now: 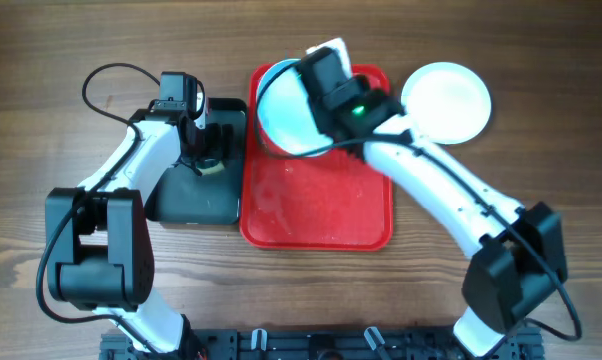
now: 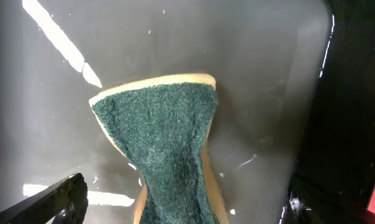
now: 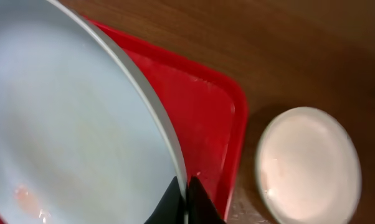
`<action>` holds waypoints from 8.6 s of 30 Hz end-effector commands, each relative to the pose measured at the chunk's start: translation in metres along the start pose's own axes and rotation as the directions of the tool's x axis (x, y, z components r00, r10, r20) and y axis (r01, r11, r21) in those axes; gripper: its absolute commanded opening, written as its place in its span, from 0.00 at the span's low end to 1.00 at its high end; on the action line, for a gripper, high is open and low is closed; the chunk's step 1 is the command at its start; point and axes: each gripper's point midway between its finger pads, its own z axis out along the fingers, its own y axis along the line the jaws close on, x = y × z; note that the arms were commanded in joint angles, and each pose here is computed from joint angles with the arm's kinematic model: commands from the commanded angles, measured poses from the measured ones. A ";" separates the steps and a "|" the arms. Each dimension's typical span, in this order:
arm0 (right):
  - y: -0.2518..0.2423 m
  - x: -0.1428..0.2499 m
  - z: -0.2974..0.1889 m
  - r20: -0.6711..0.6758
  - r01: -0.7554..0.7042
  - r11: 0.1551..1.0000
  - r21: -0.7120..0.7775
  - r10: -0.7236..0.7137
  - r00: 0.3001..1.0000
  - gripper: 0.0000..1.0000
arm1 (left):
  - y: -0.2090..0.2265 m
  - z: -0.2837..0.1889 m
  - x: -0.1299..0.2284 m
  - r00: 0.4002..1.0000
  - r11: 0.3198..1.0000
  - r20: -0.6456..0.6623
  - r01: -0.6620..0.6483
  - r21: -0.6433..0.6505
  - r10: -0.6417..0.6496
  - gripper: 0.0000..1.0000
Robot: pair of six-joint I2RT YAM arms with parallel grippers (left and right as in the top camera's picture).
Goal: Clean dirty plates on tray and stack at the side
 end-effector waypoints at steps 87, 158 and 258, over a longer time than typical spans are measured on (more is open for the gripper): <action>-0.232 0.178 0.136 -0.501 -0.768 0.640 0.007 0.667 0.551 0.47 | 0.004 0.004 0.002 1.000 1.000 -0.008 0.000 -0.012 0.000 1.00; -0.009 -0.083 -0.118 0.346 0.134 0.896 -0.423 0.023 0.938 0.99 | 0.004 0.004 0.002 1.000 1.000 -0.008 0.000 -0.012 0.000 1.00; -0.089 0.179 -0.124 0.784 0.001 0.968 -0.251 0.203 0.586 1.00 | 0.004 0.004 0.002 1.000 1.000 -0.008 0.000 -0.012 0.000 1.00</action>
